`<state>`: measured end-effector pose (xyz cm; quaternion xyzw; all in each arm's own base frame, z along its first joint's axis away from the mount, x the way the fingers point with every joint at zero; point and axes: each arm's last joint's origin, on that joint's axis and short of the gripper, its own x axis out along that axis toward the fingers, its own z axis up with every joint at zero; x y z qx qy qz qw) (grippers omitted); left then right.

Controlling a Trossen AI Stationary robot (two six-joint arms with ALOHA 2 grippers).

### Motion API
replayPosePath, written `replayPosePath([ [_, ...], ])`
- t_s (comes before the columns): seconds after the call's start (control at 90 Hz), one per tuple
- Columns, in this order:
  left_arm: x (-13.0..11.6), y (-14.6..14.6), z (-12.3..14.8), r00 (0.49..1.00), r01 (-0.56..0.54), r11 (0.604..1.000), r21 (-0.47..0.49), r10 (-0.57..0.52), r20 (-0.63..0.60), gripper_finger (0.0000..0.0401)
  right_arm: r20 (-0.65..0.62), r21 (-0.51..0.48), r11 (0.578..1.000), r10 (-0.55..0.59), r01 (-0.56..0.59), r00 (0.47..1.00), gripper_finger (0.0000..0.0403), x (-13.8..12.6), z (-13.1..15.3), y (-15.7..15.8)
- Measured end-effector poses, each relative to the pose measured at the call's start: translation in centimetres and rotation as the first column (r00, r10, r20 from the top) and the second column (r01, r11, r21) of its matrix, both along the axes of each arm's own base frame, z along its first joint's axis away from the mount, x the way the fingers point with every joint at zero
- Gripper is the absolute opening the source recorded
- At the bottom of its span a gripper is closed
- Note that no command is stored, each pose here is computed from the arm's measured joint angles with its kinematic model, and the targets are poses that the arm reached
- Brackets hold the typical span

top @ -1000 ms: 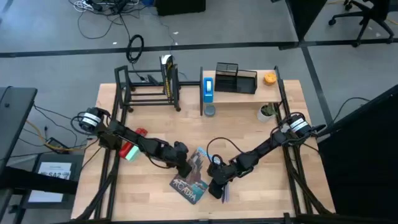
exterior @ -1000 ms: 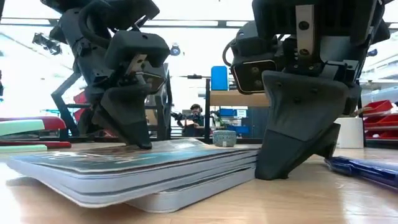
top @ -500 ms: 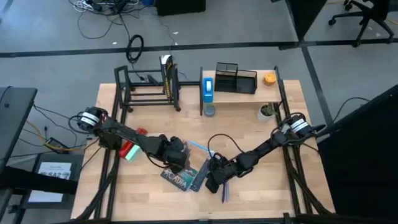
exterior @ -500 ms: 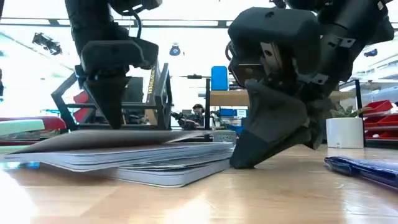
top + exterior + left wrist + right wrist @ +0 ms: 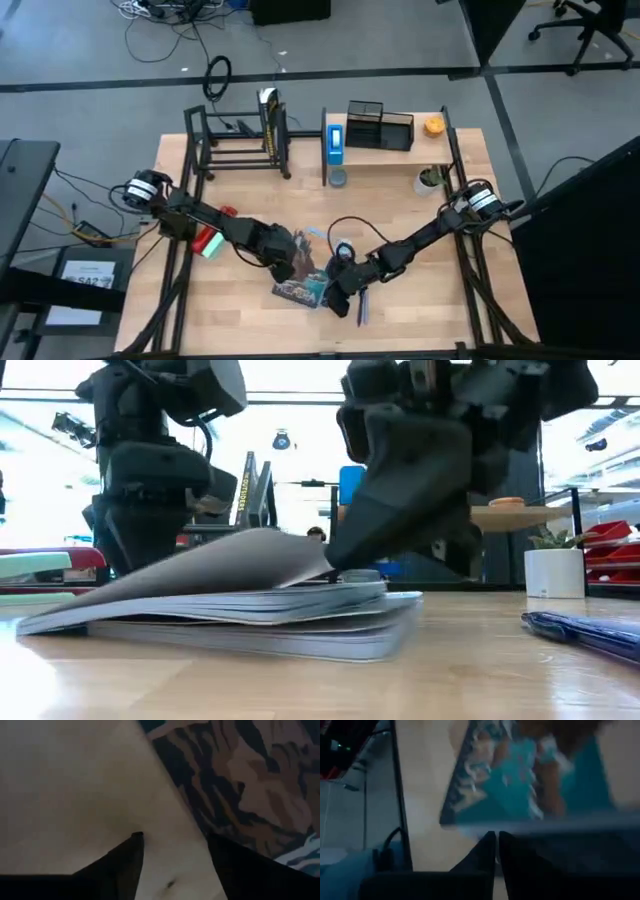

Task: Stock shelves
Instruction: Put the brown book on the book organizer

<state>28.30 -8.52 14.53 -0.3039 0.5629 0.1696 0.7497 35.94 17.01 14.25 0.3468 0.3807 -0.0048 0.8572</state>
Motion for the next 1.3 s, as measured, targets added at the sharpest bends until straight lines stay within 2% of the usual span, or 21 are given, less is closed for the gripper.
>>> replayPosePath([
  [0.222,1.4,-0.5,0.4,0.988,0.008,0.999,-0.053,0.0,0.154,0.019,-0.183,-0.09,0.996,-0.032,0.016,0.983,0.0,-1.1,-1.2,-1.1],
  [0.5,2.6,-0.6,-0.9,0.963,-0.05,0.996,-0.075,0.068,0.259,0.0189,-0.188,-0.111,0.994,-0.038,0.017,0.981,0.0,-1.6,-1.7,-1.3],
  [0.7,3.1,-0.7,-0.9,0.903,-0.06,0.989,-0.136,0.112,0.416,0.0189,-0.191,-0.107,0.994,-0.018,-0.003,0.981,0.0,-1.9,-1.8,-0.9],
  [0.889,3.5,-0.8,0.5,0.84,-0.038,0.975,-0.217,0.149,0.522,0.0188,-0.205,-0.12,0.993,-0.02,-0.005,0.979,0.0,-2.6,-2.5,-0.7],
  [1.0,4.0,-1.6,1.5,0.792,0.078,0.95,-0.303,0.126,0.598,0.0188,-0.182,-0.179,0.983,-0.077,0.044,0.98,0.0,-2.8,-2.8,-0.9],
  [1.078,4.5,-1.9,2.7,0.72,0.131,0.934,-0.332,0.141,0.679,0.0188,-0.177,-0.203,0.977,-0.095,0.058,0.98,0.0,-2.9,-2.9,-0.9],
  [1.111,4.6,-1.9,2.9,0.704,0.135,0.932,-0.335,0.148,0.695,0.0187,-0.171,-0.21,0.976,-0.101,0.064,0.98,0.0,-2.9,-2.9,-0.9],
  [1.222,4.7,-1.6,3.0,0.694,0.13,0.932,-0.337,0.157,0.703,0.0181,-0.162,-0.208,0.976,-0.101,0.066,0.982,0.0,-2.9,-2.9,-0.8],
  [1.3,4.5,-1.5,2.7,0.723,0.113,0.935,-0.336,0.155,0.673,0.017,-0.157,-0.202,0.977,-0.098,0.065,0.983,0.0,-2.9,-2.9,-0.8],
])
